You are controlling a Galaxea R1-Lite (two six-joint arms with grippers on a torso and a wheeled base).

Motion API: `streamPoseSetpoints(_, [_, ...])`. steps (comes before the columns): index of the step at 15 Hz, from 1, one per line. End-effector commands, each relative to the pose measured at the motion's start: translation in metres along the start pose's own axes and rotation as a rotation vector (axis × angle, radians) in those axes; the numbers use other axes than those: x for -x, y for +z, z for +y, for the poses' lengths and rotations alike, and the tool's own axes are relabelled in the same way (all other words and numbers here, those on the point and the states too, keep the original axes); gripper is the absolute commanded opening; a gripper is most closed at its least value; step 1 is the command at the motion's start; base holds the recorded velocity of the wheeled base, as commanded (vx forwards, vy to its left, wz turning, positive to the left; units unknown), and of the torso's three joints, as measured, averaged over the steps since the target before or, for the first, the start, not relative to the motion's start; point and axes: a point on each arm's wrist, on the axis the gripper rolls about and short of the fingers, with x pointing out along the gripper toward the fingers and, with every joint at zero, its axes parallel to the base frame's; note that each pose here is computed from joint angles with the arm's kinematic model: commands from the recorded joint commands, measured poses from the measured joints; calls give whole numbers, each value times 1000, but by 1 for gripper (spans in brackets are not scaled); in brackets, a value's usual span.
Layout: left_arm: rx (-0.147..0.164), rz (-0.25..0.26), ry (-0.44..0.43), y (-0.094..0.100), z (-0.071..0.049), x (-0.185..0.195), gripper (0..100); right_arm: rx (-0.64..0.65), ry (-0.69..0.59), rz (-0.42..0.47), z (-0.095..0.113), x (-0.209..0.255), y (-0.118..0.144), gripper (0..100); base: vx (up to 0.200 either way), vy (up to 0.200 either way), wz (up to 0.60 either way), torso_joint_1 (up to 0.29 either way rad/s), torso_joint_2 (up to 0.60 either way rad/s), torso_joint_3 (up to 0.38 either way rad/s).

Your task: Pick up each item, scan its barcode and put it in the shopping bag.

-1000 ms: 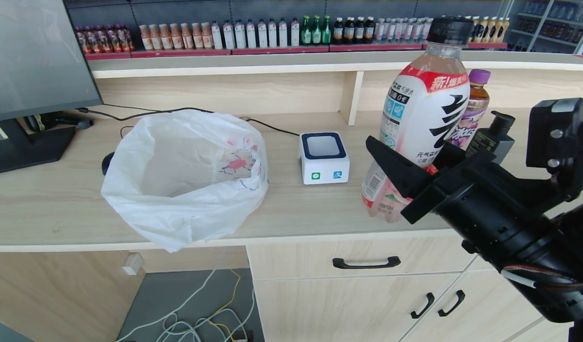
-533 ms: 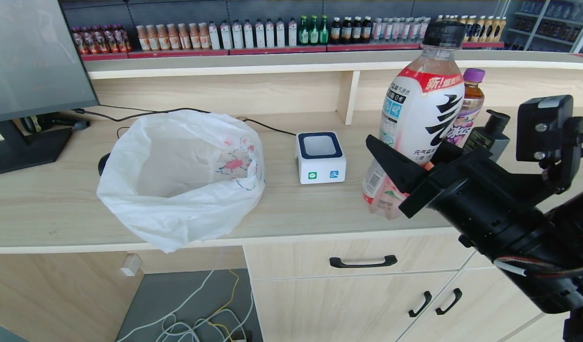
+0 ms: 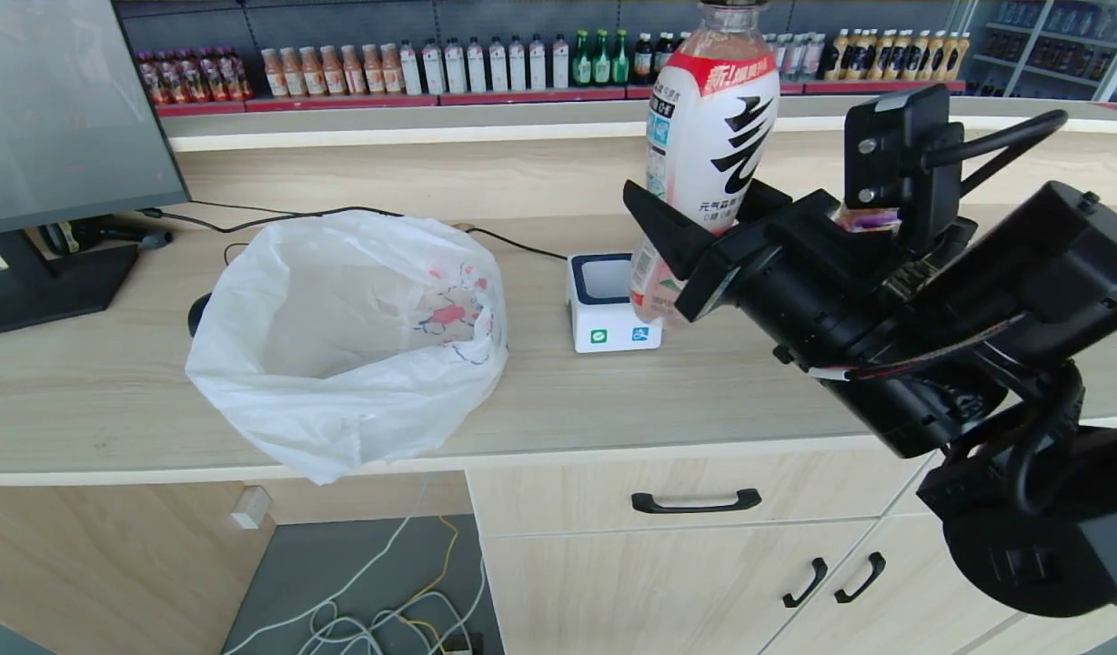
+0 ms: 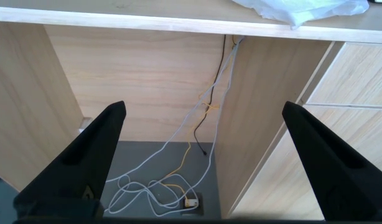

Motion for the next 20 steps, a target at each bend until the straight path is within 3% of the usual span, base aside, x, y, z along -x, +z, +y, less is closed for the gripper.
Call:
streamPoseSetpoints(1, [0, 0, -1, 0, 0, 0, 100, 29, 15, 10, -3, -21, -19, 0, 0, 0, 0, 0, 0, 0])
streamPoseSetpoints(4, [1, 0, 1, 0, 0, 0, 100, 54, 96, -25, -5, -41, -28, 0, 0, 0, 0, 0, 0, 0])
streamPoseSetpoints(9, [1, 0, 1, 0, 0, 0, 100, 264, 201, -45, -42, -60, -47, 0, 0, 0, 0, 0, 0, 0])
streamPoseSetpoints(13, [1, 0, -1, 0, 0, 0, 100, 385, 240, -137, -67, -84, -57, 0, 0, 0, 0, 0, 0, 0])
streamPoseSetpoints(20, [3, 0, -1, 0, 0, 0, 100, 559, 302, -165, -91, -89, -82, 0, 0, 0, 0, 0, 0, 0])
